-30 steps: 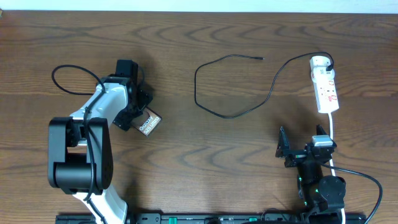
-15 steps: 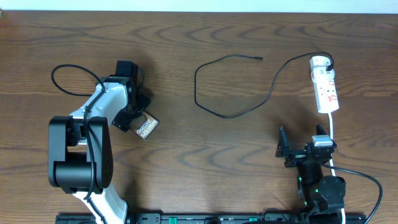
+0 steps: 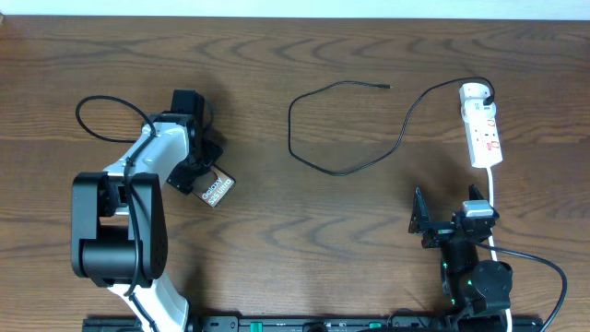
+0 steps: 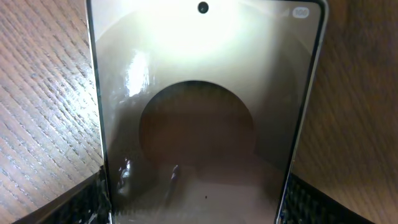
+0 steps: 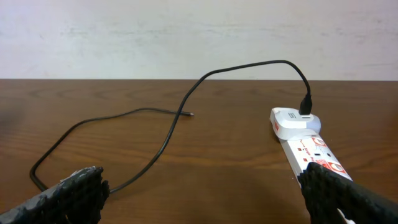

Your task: Plug charger to phone and switch on socket

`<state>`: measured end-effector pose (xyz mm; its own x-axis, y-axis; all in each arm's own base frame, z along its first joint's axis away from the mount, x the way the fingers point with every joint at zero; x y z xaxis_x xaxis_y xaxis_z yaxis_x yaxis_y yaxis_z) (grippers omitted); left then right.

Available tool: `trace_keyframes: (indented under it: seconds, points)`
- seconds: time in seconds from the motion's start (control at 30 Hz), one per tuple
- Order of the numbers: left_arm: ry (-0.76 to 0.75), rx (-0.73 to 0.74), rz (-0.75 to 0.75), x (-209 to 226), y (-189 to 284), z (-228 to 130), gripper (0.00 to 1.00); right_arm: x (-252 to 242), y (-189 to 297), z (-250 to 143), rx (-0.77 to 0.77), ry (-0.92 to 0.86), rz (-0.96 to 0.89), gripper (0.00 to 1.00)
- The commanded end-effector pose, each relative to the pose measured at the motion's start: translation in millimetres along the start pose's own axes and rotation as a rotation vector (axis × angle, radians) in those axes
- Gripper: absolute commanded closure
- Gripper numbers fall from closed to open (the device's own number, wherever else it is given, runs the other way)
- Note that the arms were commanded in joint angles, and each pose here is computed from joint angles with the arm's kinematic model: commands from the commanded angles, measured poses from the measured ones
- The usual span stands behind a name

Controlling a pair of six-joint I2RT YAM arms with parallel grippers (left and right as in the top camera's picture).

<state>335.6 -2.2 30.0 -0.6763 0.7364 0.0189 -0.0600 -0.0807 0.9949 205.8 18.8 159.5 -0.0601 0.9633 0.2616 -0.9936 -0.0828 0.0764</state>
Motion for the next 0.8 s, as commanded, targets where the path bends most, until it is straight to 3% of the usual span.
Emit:
trace_keyframes:
  seconds: [0.0, 0.43, 0.77]
  points:
    - [-0.010, 0.176, 0.150, 34, -50, -41, 0.25, -1, 0, 0, 0.000, 0.012, -0.004, 0.01]
    - [-0.004, 0.202, 0.057, 4, -26, -24, 0.44, -1, 0, 0, 0.000, 0.012, -0.004, 0.01]
    - [-0.013, 0.205, 0.007, -11, -11, -15, 0.46, -1, 0, 0, 0.000, 0.012, -0.004, 0.01]
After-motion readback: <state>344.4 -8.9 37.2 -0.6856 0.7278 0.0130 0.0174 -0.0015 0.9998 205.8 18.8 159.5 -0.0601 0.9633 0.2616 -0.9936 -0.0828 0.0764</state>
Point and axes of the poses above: each gripper's point midway between its finger pads, its own y axis back along the fingers, its own x axis along the line the jaws close on, z = x × y, the point moved 4 cm from there along y, back along the fingers, and after that the axes turned 13 degrees about -y, right-handed, at the moved point
